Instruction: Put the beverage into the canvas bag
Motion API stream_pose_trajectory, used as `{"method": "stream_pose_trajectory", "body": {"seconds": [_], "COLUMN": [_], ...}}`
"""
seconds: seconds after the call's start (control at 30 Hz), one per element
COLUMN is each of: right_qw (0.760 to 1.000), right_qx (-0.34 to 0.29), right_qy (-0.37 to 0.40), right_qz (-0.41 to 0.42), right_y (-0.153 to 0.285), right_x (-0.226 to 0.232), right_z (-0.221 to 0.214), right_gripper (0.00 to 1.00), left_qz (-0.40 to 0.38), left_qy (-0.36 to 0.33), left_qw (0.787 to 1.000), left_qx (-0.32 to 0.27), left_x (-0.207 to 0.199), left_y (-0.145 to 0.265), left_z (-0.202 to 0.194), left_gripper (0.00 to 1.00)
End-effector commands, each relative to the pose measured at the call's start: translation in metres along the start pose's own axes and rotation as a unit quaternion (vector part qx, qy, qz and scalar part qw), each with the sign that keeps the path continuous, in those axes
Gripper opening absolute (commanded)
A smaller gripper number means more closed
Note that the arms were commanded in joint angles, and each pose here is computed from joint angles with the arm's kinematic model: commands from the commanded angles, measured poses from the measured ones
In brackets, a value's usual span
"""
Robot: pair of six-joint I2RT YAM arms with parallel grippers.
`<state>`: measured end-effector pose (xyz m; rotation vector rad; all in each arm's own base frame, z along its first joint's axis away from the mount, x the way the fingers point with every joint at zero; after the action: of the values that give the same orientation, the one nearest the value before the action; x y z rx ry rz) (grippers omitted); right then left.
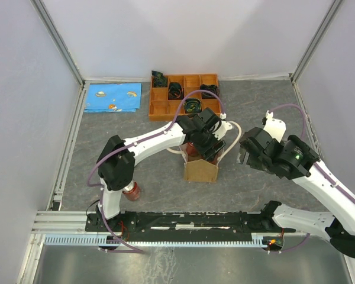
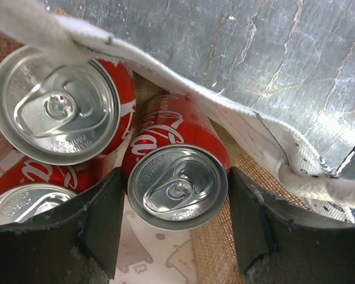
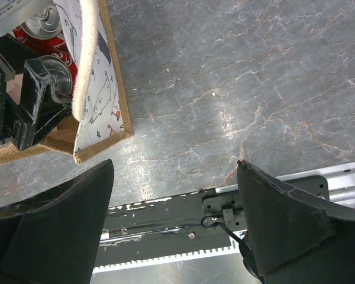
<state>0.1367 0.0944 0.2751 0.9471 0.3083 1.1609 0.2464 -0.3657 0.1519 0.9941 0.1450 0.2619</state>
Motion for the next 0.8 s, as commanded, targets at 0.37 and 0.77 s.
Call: {"method": "stream_pose_trajectory", "body": {"seconds": [0.37,0.77], "right_qw": [1.0,1.0], "right_qx": [-0.012,-0.008], "right_qy": [-0.014,-0.006], "right_qz": [-0.003,-0.001], "right_y": [0.001,-0.003], "right_x": [-0.004,0.005], "right_z": [0.003,0.002], "right_gripper": [0.92,0.93], "left_qz": [0.016,0.03], "left_qy": [-0.008,-0.024], "left_qw": [0.994,0.991], "left_qx": [-0.107,-0.131], "left_x": [-0.001,-0.001], "left_y": [0.03,0.055], "left_z": [0.043,0.055], "left_gripper": [0.38,0.96]}}
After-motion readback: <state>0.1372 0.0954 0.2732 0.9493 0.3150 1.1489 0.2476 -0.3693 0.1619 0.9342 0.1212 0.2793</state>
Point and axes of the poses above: each gripper's point midway between its finger pads, its own y axis back along the fingers, its own x axis along the line the jaws close on, z = x × y, the point moved 5 cm from there along y, back along the fingers, and after that the axes turned 13 degrees about -y, right-handed, at the moved point
